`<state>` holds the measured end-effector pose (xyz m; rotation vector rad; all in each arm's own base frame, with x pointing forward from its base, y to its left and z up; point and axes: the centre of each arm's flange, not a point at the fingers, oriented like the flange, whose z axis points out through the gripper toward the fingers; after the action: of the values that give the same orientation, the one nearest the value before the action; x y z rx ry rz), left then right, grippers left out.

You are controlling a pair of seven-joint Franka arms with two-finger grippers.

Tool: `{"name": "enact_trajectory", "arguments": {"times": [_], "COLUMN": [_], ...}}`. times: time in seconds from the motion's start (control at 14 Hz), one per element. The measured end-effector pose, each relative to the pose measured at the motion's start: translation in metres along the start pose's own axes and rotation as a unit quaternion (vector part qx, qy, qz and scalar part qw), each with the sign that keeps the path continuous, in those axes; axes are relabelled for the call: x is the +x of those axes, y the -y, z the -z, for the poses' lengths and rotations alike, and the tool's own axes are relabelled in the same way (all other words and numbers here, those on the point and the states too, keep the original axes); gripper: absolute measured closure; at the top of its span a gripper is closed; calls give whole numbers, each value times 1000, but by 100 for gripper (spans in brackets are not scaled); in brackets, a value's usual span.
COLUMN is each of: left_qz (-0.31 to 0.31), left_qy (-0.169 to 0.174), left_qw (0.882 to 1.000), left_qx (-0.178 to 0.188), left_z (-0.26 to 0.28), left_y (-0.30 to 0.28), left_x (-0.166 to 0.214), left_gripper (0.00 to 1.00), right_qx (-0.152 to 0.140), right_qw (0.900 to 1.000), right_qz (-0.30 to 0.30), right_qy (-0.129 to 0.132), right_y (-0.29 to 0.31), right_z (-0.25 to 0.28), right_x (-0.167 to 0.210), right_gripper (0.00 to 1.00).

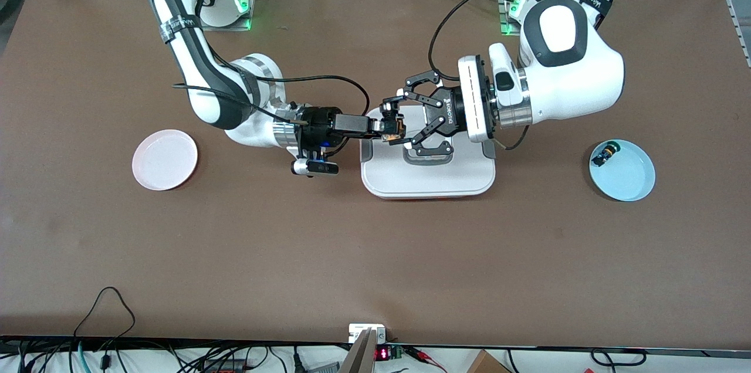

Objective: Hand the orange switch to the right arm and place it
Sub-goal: 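Close the right gripper on the orange switch beside the left gripper, then open the left gripper while the right gripper pulls the switch away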

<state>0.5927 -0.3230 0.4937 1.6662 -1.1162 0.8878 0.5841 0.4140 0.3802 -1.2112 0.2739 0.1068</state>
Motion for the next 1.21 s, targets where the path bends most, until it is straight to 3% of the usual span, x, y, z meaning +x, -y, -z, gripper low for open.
{"name": "enact_trajectory", "arguments": {"times": [0.14, 0.28, 0.36, 0.71, 0.93, 1.21], "left_qz": [0, 2, 3, 5, 11, 31], "left_qy": [0, -1, -1, -2, -2, -3], "left_qw": [1000, 1000, 1000, 1000, 1000, 999], "left_qx": [1, 5, 6, 7, 2, -41], "left_z": [0, 4, 6, 6, 8, 26], "left_y": [0, 4, 5, 5, 5, 11], "left_x": [0, -1, -1, -1, 0, -2], "left_gripper": [24, 4, 0, 0, 0, 0], "right_qx": [0, 1, 1, -2, -15, -23], "right_qw": [1000, 1000, 1000, 1000, 999, 995], "right_qz": [5, 12, 13, 22, 37, 47], "right_qy": [1, 3, 3, 5, 36, 82], "right_y": [0, 0, 0, 7, 22, 57], "right_z": [0, 2, 3, 12, 40, 103], "right_x": [0, 0, 1, 8, 22, 48], "right_gripper": [65, 65, 66, 66, 66, 66]}}
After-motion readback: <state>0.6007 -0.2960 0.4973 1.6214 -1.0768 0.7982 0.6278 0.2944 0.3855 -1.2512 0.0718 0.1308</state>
